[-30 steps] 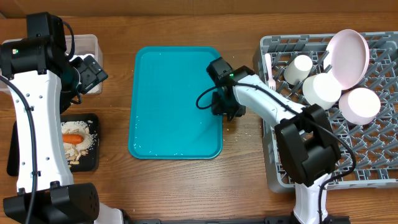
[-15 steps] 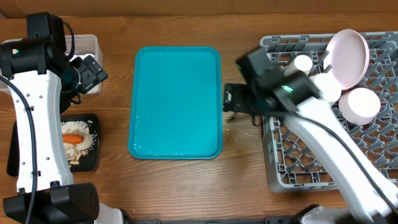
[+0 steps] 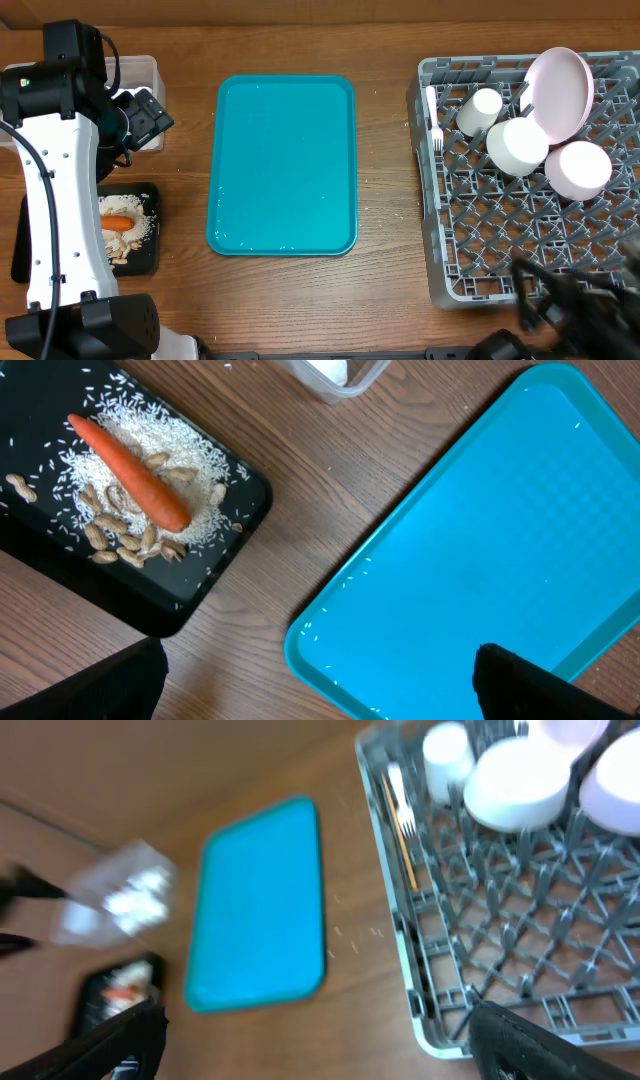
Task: Sort waste into correct bins and load items into the dishwasher rack
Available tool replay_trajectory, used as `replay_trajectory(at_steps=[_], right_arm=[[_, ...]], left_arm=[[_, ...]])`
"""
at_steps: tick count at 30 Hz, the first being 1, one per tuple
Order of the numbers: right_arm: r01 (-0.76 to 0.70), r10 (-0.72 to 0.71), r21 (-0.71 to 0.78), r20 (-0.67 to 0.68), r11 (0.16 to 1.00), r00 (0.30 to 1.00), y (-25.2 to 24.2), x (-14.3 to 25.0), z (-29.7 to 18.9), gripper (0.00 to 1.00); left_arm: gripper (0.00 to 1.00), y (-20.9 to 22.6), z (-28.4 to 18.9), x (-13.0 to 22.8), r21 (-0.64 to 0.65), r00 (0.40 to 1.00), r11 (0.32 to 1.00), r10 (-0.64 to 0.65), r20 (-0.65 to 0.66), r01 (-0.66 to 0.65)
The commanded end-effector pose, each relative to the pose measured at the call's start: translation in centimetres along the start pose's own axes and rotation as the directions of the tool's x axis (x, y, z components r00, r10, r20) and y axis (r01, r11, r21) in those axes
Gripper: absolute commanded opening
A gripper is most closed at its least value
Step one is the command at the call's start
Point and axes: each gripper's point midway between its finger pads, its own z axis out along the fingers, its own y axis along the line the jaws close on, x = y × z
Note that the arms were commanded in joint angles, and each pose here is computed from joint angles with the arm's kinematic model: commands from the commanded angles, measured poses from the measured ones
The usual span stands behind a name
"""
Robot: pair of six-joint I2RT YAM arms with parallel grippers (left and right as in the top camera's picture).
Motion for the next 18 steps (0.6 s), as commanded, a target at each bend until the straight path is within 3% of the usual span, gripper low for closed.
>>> replay_trajectory(at_steps=[1,7,11,18], right_arm=[[-0.036,0.04,-0.046,0.082,0.998,0.996,-1.1,0.0,-2.3,1.0],[-0.041,0.048,-0.067,0.096,0.997,0.994,-1.7,0.6,-3.3,1.0],[-0.025,0.025,-0.033,0.004,0.999,1.0,-2.6,2.7,-3.1,1.0],[0.019,-0.021,0.05,0.055,0.999,0.998,-3.4,1.7,-1.1,1.0]], left_arm=[[1.0,0.0,-0.3,-0.2,0.009,1.0,1.0,-0.021,0.009,0.021],[1.0,0.0,-0.3,-0.2,0.009,1.0,1.0,-0.021,0.009,0.021],[1.0,0.0,-0.3,-0.2,0.009,1.0,1.0,-0.021,0.009,0.021],[1.0,0.0,-0.3,-0.2,0.009,1.0,1.0,-0.021,0.009,0.021]])
